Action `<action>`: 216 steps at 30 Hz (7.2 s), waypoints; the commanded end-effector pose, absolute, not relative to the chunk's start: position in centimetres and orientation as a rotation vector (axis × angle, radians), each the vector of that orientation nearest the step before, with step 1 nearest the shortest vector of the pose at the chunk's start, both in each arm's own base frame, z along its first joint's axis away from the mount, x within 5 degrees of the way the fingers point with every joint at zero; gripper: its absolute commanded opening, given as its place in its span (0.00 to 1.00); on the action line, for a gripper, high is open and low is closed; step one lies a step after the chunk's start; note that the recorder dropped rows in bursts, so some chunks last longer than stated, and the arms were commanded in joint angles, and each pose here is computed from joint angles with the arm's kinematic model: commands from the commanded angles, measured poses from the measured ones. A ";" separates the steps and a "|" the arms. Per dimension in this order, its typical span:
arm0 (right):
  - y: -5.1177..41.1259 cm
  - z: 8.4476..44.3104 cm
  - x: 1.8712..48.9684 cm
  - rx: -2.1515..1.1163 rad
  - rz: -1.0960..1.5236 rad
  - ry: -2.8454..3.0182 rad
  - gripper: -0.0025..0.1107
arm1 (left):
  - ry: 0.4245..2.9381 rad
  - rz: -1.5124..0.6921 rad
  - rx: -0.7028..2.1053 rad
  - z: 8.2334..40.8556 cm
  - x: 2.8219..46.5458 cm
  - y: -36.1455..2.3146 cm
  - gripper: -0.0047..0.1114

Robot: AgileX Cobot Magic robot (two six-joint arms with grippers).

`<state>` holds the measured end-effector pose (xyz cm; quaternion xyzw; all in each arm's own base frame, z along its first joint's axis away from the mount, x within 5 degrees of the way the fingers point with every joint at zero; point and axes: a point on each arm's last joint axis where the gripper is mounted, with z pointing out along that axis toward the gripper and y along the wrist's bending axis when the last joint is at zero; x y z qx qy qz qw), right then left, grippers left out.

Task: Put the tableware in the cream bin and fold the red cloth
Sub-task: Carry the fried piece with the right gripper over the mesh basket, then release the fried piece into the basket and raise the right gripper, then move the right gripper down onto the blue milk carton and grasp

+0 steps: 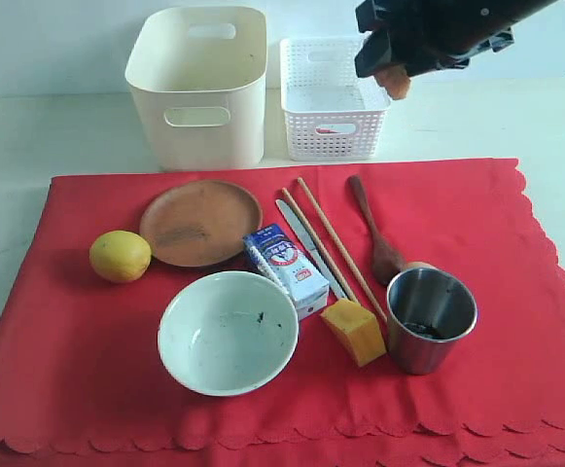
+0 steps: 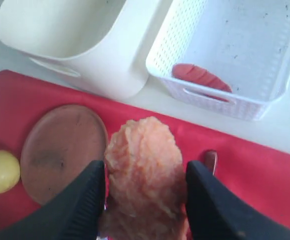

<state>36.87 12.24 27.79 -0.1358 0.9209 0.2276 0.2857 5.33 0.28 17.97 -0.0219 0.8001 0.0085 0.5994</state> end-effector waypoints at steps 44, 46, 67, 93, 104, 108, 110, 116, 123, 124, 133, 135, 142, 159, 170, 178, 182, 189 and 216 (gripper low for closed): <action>15.3 13.9 52.6 -0.296 0.514 2.466 0.26 | 1.836 0.017 -0.053 18.1 5.3 0.3 0.04; 15.1 13.8 52.6 -0.283 0.499 2.478 0.37 | 1.836 0.017 -0.053 18.1 5.3 0.3 0.04; 15.8 22.3 53.3 -0.356 0.548 2.352 0.66 | 1.836 0.017 -0.053 18.1 5.3 0.3 0.04; 12.6 38.1 45.6 -0.189 0.392 2.433 0.58 | 1.836 0.017 -0.053 18.1 5.3 0.3 0.04; 12.7 42.8 41.9 -0.237 0.420 2.342 0.58 | 1.836 0.017 -0.053 18.1 5.3 0.3 0.04; 12.6 42.4 41.4 -0.271 0.400 2.369 0.58 | 1.836 0.017 -0.053 18.1 5.3 0.3 0.04; 12.5 42.1 41.1 -0.280 0.392 2.387 0.58 | 1.836 0.017 -0.053 18.1 5.3 0.3 0.04; 12.3 40.7 40.3 -0.312 0.375 2.451 0.58 | 1.836 0.017 -0.053 18.1 5.3 0.3 0.04; 11.8 39.9 38.1 -0.376 0.356 2.506 0.58 | 1.836 0.017 -0.053 18.1 5.3 0.3 0.04; 11.6 39.8 37.5 -0.387 0.353 2.517 0.58 | 1.836 0.017 -0.053 18.1 5.3 0.3 0.04; 11.1 38.3 34.5 -0.459 0.380 2.525 0.58 | 1.836 0.017 -0.053 18.1 5.3 0.3 0.04; 11.2 38.0 33.7 -0.473 0.414 2.521 0.57 | 1.836 0.017 -0.053 18.1 5.3 0.3 0.04; 11.5 35.7 31.9 -0.507 0.521 2.535 0.57 | 1.836 0.017 -0.053 18.1 5.3 0.3 0.04; 12.0 30.1 30.7 -0.521 0.649 2.583 0.57 | 1.836 0.017 -0.053 18.1 5.3 0.3 0.04; 18.4 28.3 29.3 -0.807 0.600 2.505 0.57 | 1.836 0.017 -0.053 18.1 5.3 0.3 0.04; 22.4 24.3 28.8 -0.976 0.535 2.540 0.57 | 1.836 0.017 -0.053 18.1 5.3 0.3 0.04; 23.5 22.0 29.0 -0.993 0.472 2.580 0.57 | 1.836 0.017 -0.053 18.1 5.3 0.3 0.04; 24.4 19.5 30.4 -0.942 0.411 2.643 0.64 | 1.836 0.017 -0.053 18.1 5.3 0.3 0.04; 26.0 13.8 33.1 -0.871 0.334 2.792 0.66 | 1.836 0.017 -0.053 18.1 5.3 0.3 0.04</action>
